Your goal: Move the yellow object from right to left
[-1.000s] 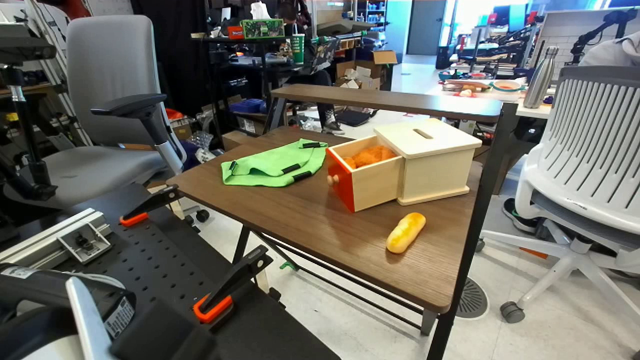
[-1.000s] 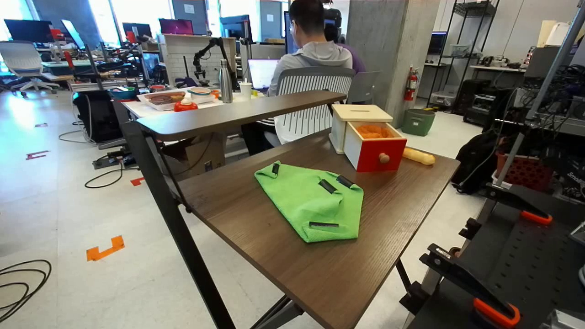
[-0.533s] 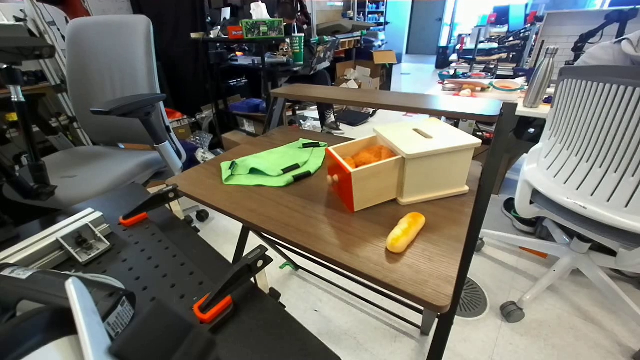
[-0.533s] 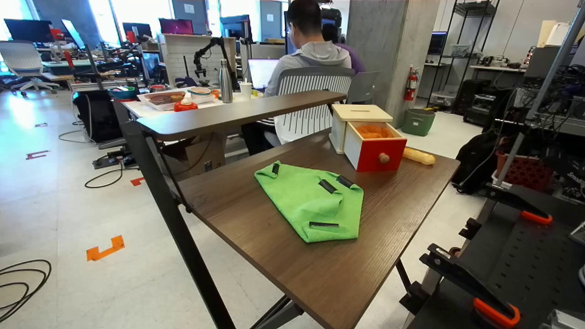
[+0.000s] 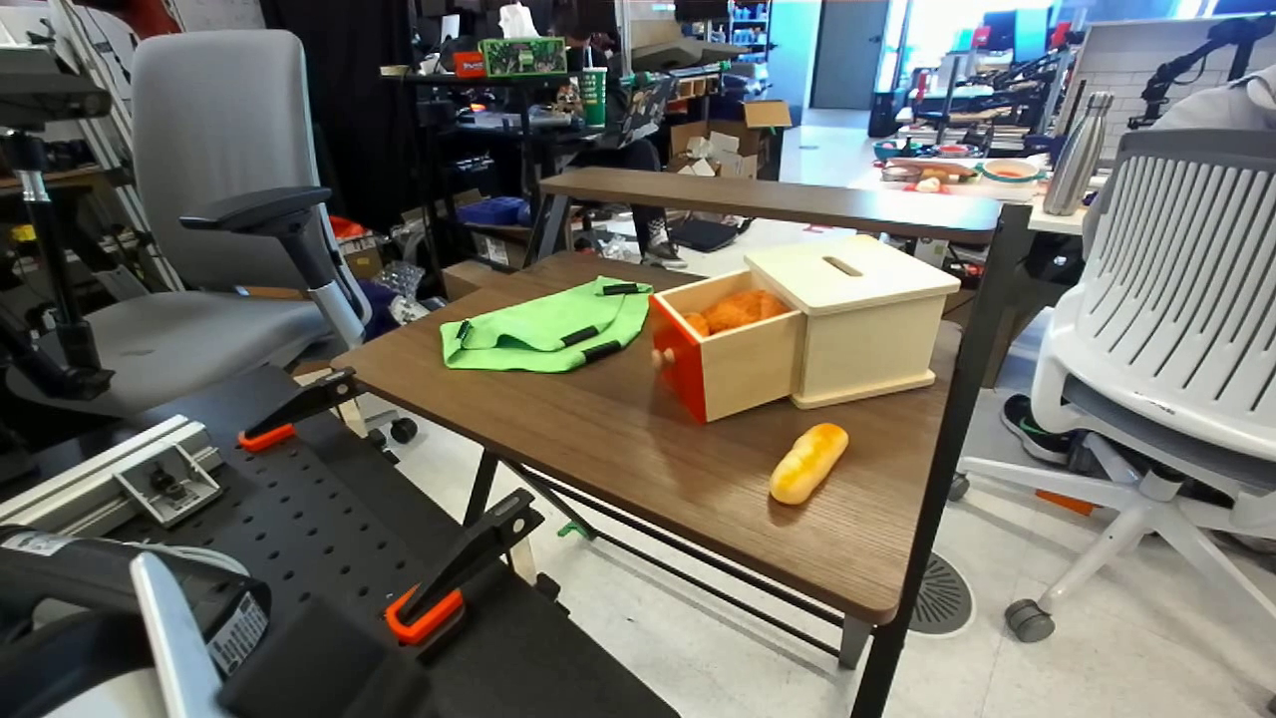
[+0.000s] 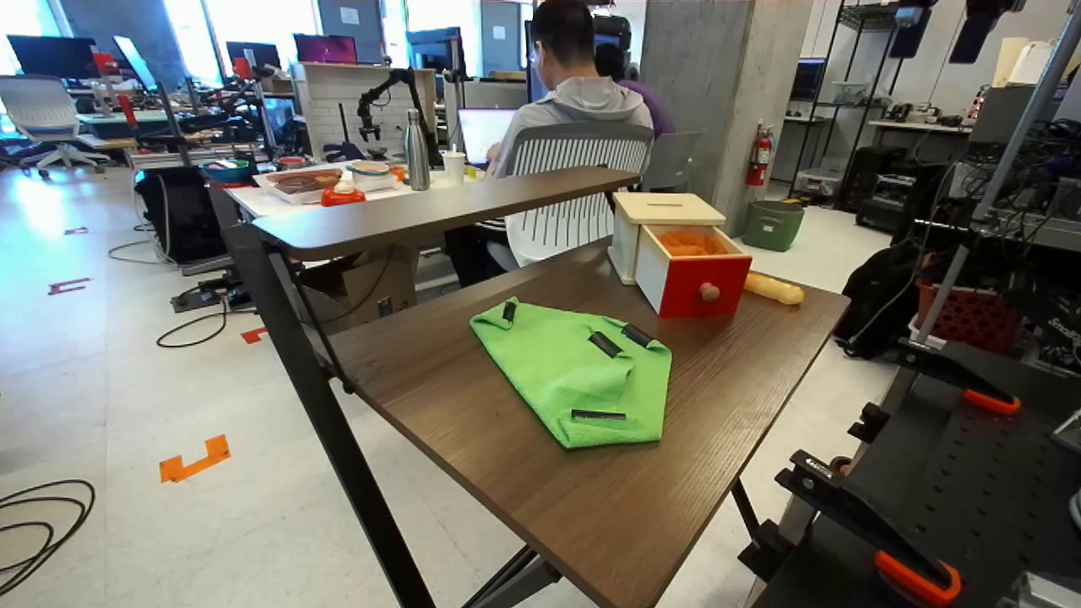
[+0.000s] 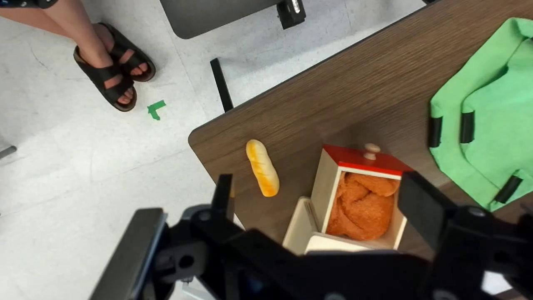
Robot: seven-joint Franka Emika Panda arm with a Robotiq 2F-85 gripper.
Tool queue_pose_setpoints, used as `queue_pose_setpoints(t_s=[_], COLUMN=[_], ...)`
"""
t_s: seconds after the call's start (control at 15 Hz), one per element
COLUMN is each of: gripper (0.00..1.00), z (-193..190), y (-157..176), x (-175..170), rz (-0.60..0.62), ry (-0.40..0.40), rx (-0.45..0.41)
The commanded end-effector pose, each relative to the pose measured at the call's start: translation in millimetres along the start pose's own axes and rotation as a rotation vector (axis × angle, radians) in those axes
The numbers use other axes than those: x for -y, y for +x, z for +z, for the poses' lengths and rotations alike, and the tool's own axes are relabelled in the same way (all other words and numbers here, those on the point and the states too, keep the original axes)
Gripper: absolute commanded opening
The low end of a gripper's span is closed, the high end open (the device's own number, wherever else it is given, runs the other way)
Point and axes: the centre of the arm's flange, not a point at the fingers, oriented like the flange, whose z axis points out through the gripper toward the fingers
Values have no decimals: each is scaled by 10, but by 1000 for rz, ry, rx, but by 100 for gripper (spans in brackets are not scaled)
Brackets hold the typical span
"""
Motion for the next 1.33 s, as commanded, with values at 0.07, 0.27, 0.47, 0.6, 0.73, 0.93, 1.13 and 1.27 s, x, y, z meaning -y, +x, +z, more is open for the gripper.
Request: queue_pose_setpoints(t_s=[0.07, 0.27, 0.47, 0.6, 0.73, 0.93, 1.13, 1.27], gripper=[100, 100, 100, 100, 100, 100, 100, 100], z=[585, 1026, 1442, 1379, 1554, 1572, 1624, 1718], y=[396, 598, 760, 565, 641, 697, 776, 838], x=[-162, -173, -173, -143, -148, -152, -184, -168], rz=[35, 63, 74, 59, 63, 64, 88, 80], ry=[12, -12, -59, -48, -63, -68, -63, -66], rx=[7, -14, -3, 16, 39, 36, 32, 32])
